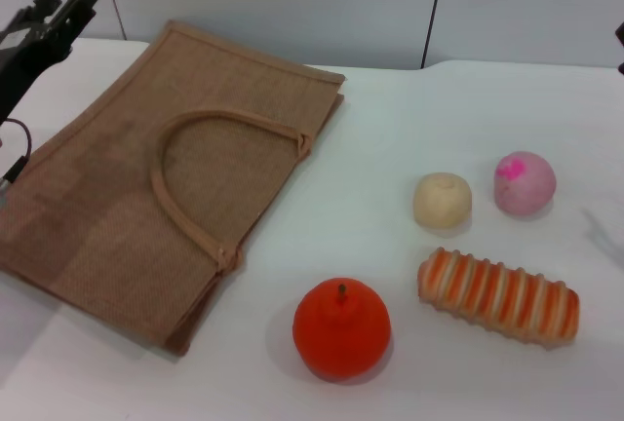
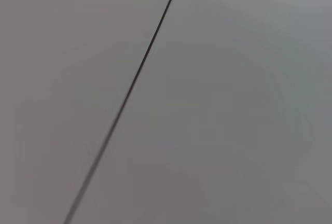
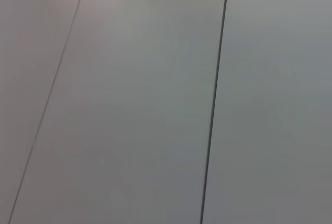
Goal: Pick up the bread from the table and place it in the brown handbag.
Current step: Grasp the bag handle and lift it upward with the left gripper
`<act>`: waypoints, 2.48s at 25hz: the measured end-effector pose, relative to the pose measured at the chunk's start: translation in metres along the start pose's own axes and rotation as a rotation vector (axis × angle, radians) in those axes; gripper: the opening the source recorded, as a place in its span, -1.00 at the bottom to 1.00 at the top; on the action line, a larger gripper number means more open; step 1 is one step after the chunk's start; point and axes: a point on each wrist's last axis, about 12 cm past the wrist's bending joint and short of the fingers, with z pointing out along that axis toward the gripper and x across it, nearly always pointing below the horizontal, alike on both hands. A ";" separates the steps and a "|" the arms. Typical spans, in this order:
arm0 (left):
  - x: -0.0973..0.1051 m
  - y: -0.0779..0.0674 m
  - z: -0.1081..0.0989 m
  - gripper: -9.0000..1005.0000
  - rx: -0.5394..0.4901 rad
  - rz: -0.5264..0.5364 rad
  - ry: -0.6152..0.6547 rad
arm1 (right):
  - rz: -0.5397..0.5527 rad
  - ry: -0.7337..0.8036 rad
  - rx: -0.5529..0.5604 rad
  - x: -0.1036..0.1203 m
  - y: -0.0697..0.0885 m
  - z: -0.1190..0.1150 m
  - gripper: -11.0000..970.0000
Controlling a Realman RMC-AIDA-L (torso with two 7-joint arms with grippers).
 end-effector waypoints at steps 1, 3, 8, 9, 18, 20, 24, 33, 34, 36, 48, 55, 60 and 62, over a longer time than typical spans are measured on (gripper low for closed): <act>-0.003 0.002 0.001 0.47 0.008 -0.021 0.022 | 0.001 0.005 0.002 0.001 0.000 0.000 0.76; -0.009 0.005 0.005 0.47 0.028 -0.068 0.078 | 0.000 0.010 0.004 0.001 -0.001 0.000 0.76; -0.024 0.012 0.013 0.47 0.034 -0.156 0.272 | 0.001 0.007 -0.001 0.001 0.000 0.002 0.76; -0.026 0.013 0.014 0.47 0.027 -0.171 0.315 | 0.001 0.007 -0.001 0.001 0.000 0.003 0.76; -0.047 0.027 0.034 0.47 -0.117 -0.142 0.683 | 0.001 0.007 -0.003 0.001 0.000 0.003 0.76; -0.050 0.026 0.042 0.47 -0.133 -0.126 0.771 | 0.001 0.007 -0.003 0.001 0.000 0.003 0.76; -0.051 0.018 0.061 0.47 -0.148 -0.052 0.903 | 0.001 0.005 -0.004 0.001 0.000 0.004 0.76; -0.025 0.003 0.080 0.47 -0.150 0.044 1.007 | 0.001 0.003 -0.007 0.000 0.000 0.004 0.76; -0.022 0.001 0.082 0.47 -0.145 0.052 1.014 | 0.001 0.003 -0.007 0.000 0.000 0.004 0.76; -0.017 -0.002 0.084 0.47 -0.135 0.062 1.027 | 0.001 0.003 -0.007 0.000 0.000 0.004 0.76; -0.005 -0.010 0.092 0.46 -0.134 0.092 1.076 | 0.001 0.001 -0.008 0.000 0.000 0.005 0.76; -0.005 -0.009 0.091 0.43 -0.144 0.088 1.083 | 0.001 0.000 -0.009 0.000 0.000 0.005 0.76; -0.004 -0.009 0.090 0.14 -0.153 0.080 1.103 | 0.001 -0.005 -0.011 -0.001 0.000 0.005 0.76; -0.004 -0.009 0.090 -0.04 -0.157 0.080 1.109 | 0.001 -0.007 -0.012 -0.001 0.000 0.005 0.76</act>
